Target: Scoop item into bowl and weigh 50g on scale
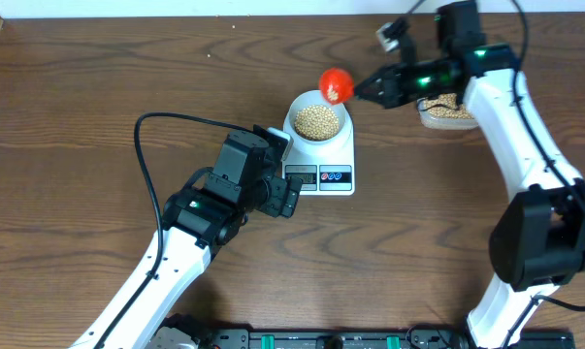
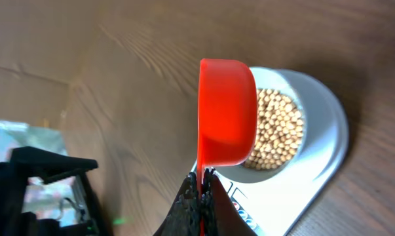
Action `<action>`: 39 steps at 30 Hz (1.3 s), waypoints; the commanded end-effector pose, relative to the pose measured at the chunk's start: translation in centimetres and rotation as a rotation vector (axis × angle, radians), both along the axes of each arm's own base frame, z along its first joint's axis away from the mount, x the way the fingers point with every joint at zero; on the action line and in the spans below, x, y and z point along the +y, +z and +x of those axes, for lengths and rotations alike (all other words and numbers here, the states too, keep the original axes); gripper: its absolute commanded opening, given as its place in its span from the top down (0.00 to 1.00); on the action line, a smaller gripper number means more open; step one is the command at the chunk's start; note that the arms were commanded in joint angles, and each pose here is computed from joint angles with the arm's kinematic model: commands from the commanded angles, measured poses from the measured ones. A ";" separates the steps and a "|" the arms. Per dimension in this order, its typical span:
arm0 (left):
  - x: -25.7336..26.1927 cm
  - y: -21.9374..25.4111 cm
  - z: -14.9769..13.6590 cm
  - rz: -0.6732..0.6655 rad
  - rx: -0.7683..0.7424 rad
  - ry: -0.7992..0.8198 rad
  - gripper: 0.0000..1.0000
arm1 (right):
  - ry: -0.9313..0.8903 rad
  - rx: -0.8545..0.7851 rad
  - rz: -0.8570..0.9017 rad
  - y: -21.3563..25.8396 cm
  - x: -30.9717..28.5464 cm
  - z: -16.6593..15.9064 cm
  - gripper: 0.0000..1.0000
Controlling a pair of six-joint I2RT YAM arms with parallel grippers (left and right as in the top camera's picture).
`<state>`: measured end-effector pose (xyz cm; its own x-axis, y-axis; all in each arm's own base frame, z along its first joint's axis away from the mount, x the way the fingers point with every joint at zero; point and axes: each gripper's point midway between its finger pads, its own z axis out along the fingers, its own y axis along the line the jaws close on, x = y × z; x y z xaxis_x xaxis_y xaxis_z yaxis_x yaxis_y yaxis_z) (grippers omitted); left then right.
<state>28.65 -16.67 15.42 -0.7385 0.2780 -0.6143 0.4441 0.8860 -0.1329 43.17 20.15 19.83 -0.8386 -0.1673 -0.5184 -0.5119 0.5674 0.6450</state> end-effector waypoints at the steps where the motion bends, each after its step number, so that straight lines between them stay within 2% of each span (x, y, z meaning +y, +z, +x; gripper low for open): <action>1: 0.1 0.2 0.0 -0.002 -0.008 -0.007 0.12 | 0.004 -0.061 -0.104 0.8 2.2 -0.6 0.99; 19: 0.1 0.2 0.0 -0.002 -0.008 -0.007 0.12 | -0.010 -0.163 -0.422 -2.2 5.3 -1.6 0.99; 39: 0.1 0.2 0.0 -0.002 -0.008 -0.007 0.12 | -0.028 -0.299 -0.582 -1.9 5.5 -0.8 0.99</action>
<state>28.65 -16.67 15.42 -0.7383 0.2783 -0.6144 0.4444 0.8859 -0.1327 42.25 25.21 15.47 -0.7393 -0.4390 -0.5106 -0.5724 0.8091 0.1332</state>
